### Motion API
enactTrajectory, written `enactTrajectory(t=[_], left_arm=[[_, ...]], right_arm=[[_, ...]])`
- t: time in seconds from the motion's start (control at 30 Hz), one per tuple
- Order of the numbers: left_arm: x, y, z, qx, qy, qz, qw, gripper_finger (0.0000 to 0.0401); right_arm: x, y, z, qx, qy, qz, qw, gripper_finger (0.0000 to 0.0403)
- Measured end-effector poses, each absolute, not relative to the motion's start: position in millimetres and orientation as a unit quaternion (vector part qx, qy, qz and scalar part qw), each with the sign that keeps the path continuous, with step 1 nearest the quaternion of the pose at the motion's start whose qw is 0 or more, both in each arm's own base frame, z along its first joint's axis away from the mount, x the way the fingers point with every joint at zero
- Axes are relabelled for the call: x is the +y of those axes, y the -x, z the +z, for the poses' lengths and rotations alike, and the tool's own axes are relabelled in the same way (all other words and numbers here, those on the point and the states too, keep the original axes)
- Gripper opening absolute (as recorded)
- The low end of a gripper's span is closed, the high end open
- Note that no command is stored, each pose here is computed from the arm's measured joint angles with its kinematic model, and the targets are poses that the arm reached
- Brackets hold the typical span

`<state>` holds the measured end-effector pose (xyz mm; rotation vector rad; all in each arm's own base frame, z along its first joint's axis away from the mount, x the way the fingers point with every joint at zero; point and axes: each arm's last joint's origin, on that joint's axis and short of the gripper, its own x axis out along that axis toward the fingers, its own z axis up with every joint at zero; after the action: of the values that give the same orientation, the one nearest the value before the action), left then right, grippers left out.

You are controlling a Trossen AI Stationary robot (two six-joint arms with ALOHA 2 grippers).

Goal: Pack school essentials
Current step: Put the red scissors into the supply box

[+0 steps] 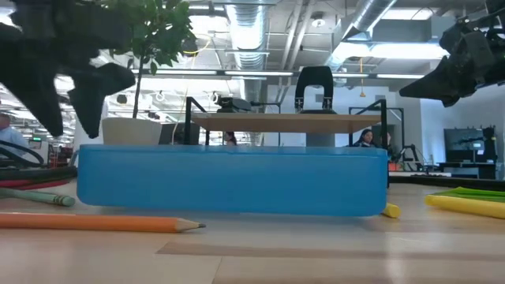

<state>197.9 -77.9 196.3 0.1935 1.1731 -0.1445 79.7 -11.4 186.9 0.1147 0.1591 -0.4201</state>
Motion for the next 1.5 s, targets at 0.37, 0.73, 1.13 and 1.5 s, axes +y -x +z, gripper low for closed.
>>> enactTrajectory(t=[0.37,0.73,1.13,1.5], left_arm=[[-63,-163,184,0.453,-0.001,-0.048,0.890,0.0253],[-61,-181,150,0.526,-0.006,-0.006,0.850,0.0319],[-50,-190,133,0.575,0.010,-0.021,0.818,0.0269],[-43,-194,133,0.586,0.020,-0.048,0.809,0.0071]], right_arm=[[-11,-80,187,0.079,-0.057,-0.208,0.973,0.0026],[-11,-80,187,0.079,-0.057,-0.208,0.973,0.0026],[-11,-80,187,0.079,-0.057,-0.208,0.973,0.0026],[-11,-80,187,0.079,-0.057,-0.208,0.973,0.0026]])
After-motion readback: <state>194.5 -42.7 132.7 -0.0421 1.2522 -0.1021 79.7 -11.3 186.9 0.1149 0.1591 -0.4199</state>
